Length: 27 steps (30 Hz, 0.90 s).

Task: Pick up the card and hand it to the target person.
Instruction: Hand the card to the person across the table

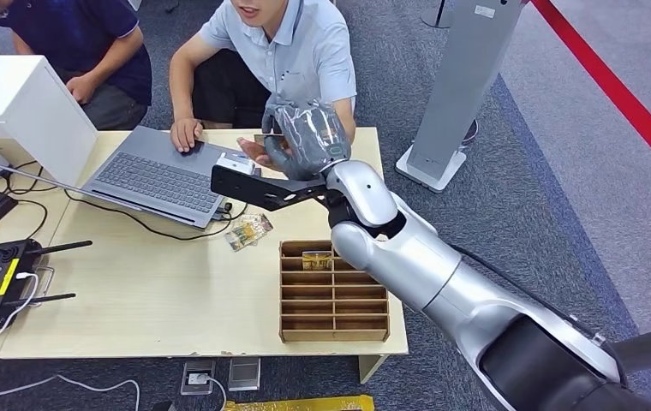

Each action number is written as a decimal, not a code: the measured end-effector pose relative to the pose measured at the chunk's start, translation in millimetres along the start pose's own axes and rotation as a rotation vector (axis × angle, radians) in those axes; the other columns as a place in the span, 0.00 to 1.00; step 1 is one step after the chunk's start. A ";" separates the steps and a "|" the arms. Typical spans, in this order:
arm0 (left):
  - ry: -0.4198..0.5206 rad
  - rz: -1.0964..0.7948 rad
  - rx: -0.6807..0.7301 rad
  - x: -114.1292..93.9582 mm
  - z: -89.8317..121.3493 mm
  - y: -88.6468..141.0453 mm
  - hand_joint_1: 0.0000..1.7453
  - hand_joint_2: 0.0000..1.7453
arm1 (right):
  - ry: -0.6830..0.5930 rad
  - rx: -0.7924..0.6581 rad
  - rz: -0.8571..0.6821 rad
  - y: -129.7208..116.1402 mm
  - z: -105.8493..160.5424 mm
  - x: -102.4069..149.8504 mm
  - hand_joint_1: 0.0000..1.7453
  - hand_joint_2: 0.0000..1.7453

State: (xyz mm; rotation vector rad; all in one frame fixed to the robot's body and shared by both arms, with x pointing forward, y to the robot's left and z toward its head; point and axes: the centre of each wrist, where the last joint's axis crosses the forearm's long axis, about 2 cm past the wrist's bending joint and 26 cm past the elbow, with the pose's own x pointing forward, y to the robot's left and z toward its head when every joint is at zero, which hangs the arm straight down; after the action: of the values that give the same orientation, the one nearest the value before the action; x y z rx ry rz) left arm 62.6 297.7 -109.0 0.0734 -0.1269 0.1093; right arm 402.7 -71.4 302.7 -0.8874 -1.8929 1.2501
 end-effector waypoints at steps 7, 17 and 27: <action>0.026 0.016 0.008 -0.5 -0.2 2.5 0.00 0.00 | 0.063 0.105 0.123 30.5 -5.4 -12.9 0.50 1.00; -0.006 0.004 -0.015 -0.7 -0.3 3.1 0.00 0.00 | 0.117 0.187 0.195 52.9 -0.8 -26.3 0.00 1.00; 0.008 0.023 0.005 -1.6 -0.4 4.6 0.00 0.00 | 0.118 0.065 0.169 38.6 -9.3 -29.3 0.00 1.00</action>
State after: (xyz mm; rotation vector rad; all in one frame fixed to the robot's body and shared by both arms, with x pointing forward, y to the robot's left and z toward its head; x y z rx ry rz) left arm 60.5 302.2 -109.2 0.0767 -0.1192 0.1327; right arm 432.3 -79.7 264.2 -1.0803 -1.7044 1.3208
